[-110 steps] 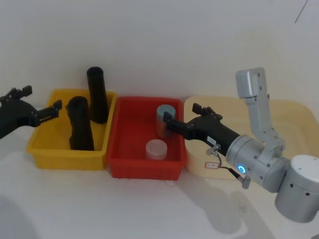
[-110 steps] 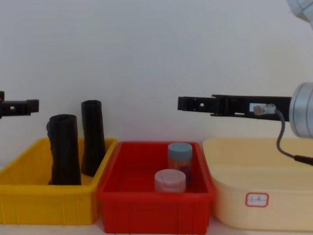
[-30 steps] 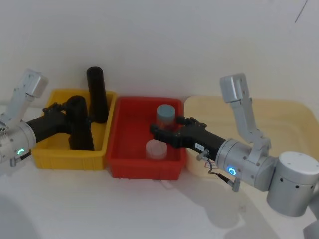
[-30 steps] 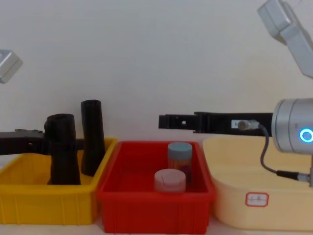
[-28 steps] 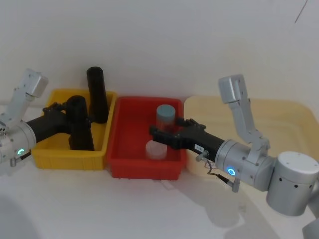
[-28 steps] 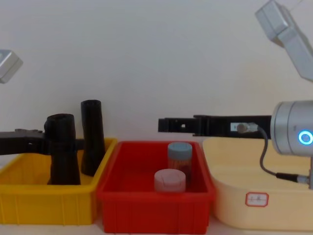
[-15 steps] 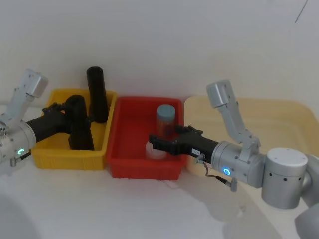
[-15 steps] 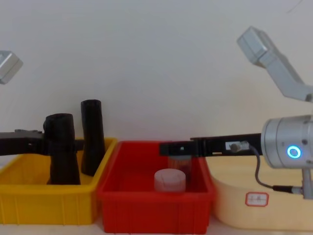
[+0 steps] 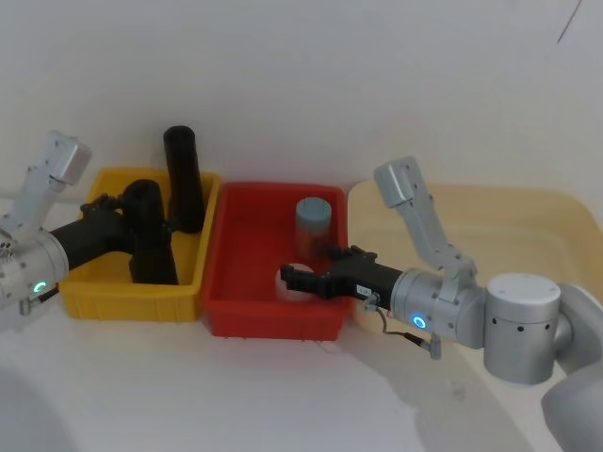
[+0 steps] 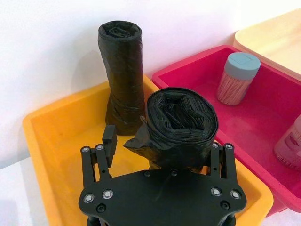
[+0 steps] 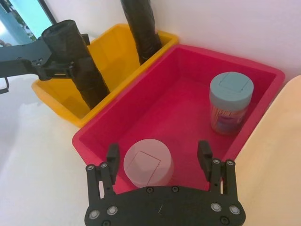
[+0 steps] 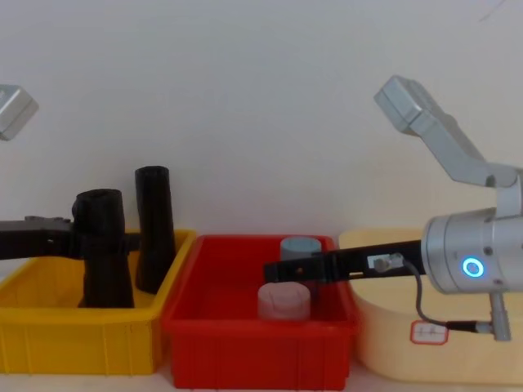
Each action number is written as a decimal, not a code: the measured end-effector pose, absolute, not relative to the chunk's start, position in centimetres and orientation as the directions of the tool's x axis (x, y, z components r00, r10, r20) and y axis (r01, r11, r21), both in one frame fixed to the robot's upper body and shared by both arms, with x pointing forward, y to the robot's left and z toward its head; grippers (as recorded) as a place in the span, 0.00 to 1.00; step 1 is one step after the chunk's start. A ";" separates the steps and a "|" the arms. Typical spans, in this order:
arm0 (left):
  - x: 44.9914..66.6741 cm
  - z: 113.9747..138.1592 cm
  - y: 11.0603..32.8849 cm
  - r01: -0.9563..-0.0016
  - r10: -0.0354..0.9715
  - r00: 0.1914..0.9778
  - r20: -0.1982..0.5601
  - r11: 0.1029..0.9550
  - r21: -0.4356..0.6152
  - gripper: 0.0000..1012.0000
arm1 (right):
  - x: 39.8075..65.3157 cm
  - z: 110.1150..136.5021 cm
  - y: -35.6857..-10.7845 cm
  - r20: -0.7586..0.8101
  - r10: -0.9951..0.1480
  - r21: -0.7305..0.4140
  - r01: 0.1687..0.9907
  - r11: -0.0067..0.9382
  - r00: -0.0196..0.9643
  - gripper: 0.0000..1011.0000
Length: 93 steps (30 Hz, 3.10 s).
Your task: Pick up the garbage bag with the one hand and transfer it to the other hand.
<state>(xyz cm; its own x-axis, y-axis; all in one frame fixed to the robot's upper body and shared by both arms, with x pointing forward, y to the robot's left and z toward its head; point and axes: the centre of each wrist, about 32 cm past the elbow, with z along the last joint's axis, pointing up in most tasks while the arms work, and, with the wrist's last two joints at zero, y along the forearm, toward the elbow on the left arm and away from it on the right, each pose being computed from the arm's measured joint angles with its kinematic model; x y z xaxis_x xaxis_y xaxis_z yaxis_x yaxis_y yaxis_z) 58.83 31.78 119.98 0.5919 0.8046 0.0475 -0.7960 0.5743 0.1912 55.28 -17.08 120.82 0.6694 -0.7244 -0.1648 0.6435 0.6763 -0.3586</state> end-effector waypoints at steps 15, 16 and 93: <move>58.8 120.0 31.8 -0.796 0.805 0.592 0.047 0.574 0.192 0.99 | 55.9 120.6 -16.8 -0.189 -0.711 -0.391 0.612 0.687 0.677 0.99; 58.8 120.0 31.8 -0.796 0.805 0.592 0.047 0.574 0.192 0.99 | 55.9 120.5 -16.8 -0.190 -0.711 -0.392 0.611 0.687 0.678 0.99; 58.8 120.0 31.8 -0.796 0.805 0.592 0.047 0.574 0.192 0.59 | 55.9 119.6 -16.4 -0.189 -0.715 -0.383 0.620 0.685 0.674 0.65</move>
